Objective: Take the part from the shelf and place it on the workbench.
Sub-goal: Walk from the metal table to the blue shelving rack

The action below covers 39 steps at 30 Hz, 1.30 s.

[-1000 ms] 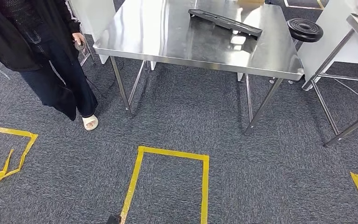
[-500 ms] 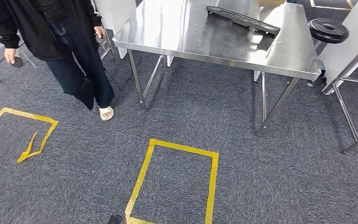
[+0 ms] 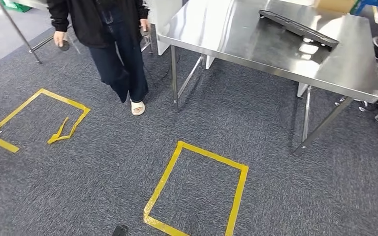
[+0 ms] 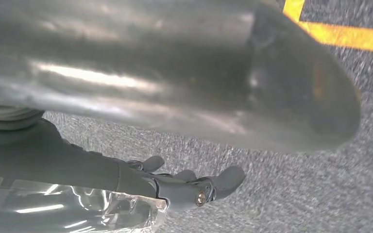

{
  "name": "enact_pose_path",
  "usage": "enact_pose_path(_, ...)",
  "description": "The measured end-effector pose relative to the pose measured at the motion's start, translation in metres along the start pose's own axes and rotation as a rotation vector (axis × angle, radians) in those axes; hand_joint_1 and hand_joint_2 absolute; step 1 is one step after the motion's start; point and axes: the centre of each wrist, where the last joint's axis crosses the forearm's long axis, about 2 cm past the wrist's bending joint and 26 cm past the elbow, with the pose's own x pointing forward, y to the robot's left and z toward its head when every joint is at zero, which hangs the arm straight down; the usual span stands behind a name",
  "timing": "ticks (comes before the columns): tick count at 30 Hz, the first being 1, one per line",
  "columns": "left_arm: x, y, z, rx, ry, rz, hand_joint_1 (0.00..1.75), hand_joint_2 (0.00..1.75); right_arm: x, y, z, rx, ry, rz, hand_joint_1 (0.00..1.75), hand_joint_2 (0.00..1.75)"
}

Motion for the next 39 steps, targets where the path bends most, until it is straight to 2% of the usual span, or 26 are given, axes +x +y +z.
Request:
enact_pose_path(23,-0.005,0.000,0.001,0.001,0.008,0.017,0.00,0.00,0.007,0.006,0.002,0.113,-0.048,0.092,0.00,0.00)
enact_pose_path(32,-0.005,0.002,0.001,0.015,0.020,0.037,0.00,0.00,0.019,0.008,0.002,0.120,-0.087,0.207,0.00,0.00)
enact_pose_path(39,-0.009,0.000,0.003,0.021,0.026,0.041,0.00,0.00,0.018,0.008,0.002,0.124,-0.091,0.261,0.00,0.00)
